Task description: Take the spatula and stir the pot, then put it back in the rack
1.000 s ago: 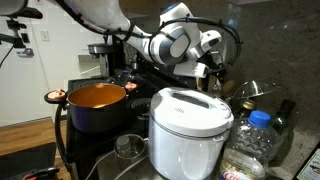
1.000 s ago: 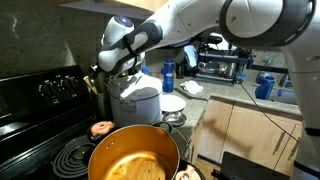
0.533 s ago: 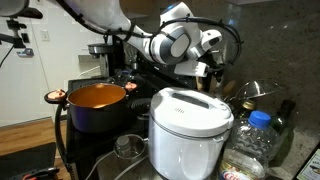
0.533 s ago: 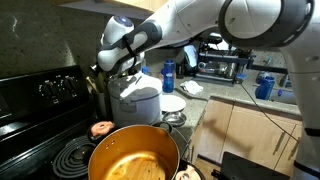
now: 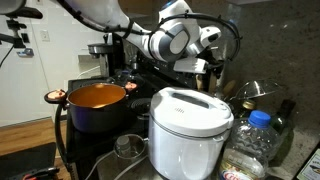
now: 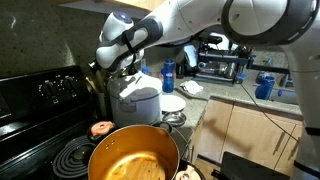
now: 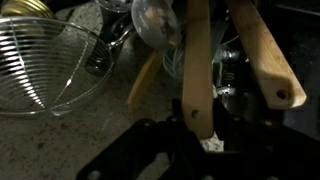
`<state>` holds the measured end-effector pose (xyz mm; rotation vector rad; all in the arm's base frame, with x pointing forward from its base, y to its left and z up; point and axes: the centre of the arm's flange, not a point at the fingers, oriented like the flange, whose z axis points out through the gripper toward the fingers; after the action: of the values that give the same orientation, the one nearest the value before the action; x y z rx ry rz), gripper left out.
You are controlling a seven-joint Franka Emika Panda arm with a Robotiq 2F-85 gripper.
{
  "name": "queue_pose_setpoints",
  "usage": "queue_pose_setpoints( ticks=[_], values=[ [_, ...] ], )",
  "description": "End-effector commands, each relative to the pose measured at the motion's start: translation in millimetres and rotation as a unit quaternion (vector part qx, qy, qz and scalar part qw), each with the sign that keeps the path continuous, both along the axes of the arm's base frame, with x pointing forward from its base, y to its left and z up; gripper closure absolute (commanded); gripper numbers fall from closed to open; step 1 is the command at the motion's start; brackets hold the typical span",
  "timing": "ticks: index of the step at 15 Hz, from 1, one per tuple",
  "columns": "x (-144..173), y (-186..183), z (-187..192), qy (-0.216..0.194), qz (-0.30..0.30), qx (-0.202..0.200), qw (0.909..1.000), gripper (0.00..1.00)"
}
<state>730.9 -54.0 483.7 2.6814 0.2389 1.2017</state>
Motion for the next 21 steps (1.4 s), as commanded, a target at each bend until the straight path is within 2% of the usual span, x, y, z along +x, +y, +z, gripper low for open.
queue_pose_setpoints(
  ticks=[1, 8, 11, 16, 21],
  values=[
    [-20, 5, 24, -0.024, 0.011, 0.006, 0.9996, 0.92],
    [-72, 18, 31, -0.09, 0.023, 0.015, 0.9956, 0.92],
    [-91, 26, 35, -0.106, 0.031, 0.018, 0.9937, 0.92],
    [-112, 31, 44, -0.13, 0.032, 0.023, 0.9907, 0.92],
    [-124, 34, 67, -0.168, 0.035, 0.012, 0.9851, 0.92]
  ],
)
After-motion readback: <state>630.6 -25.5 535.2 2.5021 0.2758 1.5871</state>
